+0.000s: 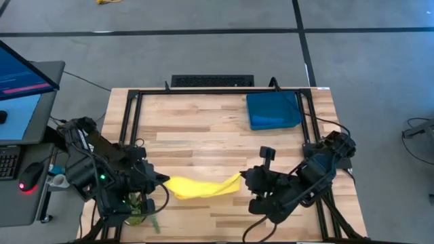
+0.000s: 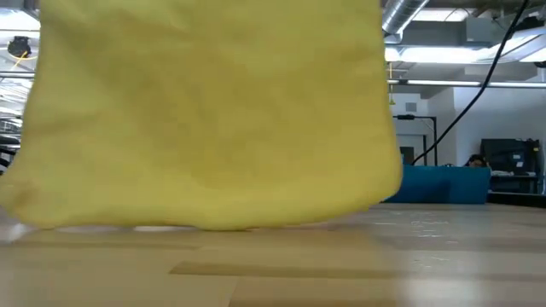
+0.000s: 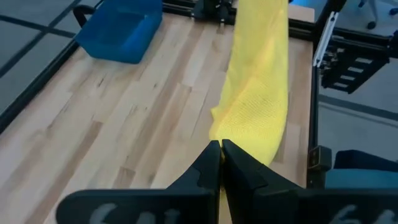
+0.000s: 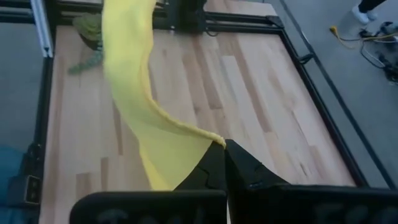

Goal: Roll microfiber towels into tight, uniform cylinder then place into a basket
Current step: Roll the yellow microfiber cloth

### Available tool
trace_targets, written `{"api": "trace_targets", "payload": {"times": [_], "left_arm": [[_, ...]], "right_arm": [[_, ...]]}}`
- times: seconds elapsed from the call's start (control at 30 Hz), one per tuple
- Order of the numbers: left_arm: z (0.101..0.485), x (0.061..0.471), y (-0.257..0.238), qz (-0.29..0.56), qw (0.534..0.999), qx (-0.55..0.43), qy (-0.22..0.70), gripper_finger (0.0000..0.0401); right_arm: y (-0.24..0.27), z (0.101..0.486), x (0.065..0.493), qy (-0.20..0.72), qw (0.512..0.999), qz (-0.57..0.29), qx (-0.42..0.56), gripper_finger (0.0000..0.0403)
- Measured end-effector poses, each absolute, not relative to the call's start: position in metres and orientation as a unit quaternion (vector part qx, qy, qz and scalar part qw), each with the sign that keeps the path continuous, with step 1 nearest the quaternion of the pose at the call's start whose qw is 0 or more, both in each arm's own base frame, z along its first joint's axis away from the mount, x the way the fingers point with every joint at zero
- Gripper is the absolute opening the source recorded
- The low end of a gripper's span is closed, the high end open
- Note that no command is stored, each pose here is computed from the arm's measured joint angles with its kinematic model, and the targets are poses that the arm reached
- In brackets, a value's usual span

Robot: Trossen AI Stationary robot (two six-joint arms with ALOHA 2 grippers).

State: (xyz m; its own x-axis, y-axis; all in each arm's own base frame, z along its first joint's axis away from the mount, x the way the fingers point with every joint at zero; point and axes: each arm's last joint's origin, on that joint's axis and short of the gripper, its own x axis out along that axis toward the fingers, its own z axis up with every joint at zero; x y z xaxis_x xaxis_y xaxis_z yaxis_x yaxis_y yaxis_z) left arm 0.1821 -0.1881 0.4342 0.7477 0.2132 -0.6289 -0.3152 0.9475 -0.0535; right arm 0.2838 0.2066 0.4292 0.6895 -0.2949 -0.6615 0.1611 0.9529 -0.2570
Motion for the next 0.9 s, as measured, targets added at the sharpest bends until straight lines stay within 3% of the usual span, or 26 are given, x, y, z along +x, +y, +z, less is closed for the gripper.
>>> {"api": "trace_targets", "payload": {"times": [0.3,0.5,0.9], "left_arm": [[0.431,0.196,-0.163,0.197,0.920,-0.012,0.338,0.0000],[0.432,0.207,-0.153,0.198,0.917,0.036,0.344,0.0000],[0.444,0.211,-0.165,0.106,0.922,-0.101,0.360,0.0000]], "right_arm": [[0.178,0.425,0.299,0.386,0.900,-0.187,-0.079,0.0007],[0.166,0.425,0.306,0.403,0.893,-0.185,-0.081,0.0007],[0.177,0.436,0.290,0.445,0.892,-0.074,0.042,0.0008]]}}
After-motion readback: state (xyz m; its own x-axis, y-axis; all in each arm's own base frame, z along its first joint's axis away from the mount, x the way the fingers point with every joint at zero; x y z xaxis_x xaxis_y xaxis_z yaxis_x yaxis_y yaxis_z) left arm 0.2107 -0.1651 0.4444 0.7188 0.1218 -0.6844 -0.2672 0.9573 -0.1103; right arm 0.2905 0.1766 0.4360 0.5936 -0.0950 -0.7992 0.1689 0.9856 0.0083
